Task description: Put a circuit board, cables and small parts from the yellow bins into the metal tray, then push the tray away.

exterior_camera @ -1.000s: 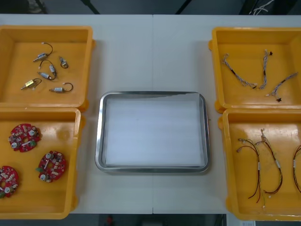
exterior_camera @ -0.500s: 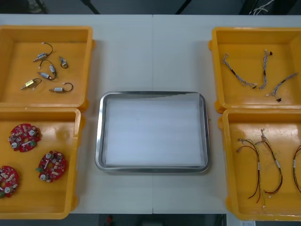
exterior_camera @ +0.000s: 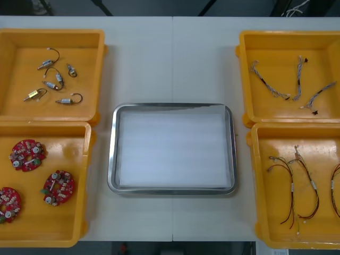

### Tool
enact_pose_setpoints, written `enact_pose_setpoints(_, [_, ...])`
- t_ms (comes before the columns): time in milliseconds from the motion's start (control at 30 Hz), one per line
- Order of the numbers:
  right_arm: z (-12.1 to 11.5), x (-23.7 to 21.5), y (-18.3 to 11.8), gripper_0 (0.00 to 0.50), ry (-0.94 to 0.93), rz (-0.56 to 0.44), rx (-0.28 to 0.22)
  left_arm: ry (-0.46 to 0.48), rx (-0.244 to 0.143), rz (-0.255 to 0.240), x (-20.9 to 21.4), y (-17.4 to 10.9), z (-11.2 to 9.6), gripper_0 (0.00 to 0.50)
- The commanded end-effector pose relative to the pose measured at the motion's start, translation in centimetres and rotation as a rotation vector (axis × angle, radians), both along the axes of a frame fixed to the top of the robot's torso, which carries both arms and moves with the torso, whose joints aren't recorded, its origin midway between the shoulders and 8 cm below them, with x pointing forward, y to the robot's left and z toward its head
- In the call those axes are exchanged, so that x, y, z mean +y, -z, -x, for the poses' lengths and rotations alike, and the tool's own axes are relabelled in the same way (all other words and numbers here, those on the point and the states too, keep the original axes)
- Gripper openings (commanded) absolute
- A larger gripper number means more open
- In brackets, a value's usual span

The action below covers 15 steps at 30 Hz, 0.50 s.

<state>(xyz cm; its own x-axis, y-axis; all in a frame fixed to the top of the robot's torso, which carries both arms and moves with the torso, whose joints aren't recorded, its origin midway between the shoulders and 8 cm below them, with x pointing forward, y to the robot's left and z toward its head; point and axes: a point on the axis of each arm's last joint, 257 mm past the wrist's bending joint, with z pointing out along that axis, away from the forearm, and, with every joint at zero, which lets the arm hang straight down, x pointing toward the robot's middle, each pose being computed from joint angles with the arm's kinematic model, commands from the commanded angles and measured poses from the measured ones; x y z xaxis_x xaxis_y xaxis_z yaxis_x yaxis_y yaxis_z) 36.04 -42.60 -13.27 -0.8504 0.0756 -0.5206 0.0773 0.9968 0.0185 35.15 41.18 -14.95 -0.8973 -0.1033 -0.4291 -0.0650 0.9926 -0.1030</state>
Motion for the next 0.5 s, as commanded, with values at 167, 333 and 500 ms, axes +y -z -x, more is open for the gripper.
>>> enact_pose_setpoints(167, [1.2, -1.9, 1.8, 0.5, -0.026, 0.056, -0.04, 0.033, -0.022, -0.03, 1.1, 1.4, 0.5, 0.5])
enact_pose_setpoints(333, [1.9, -2.3, 4.0, 0.5, -0.037, 0.08, -0.022, 0.042, -0.024, -0.043, 1.8, 2.0, 0.9, 0.5])
enact_pose_setpoints(500, [2.5, -2.4, 6.3, 0.5, -0.052, 0.12, 0.02, 0.049, -0.034, -0.054, 2.5, 2.8, 1.3, 0.5])
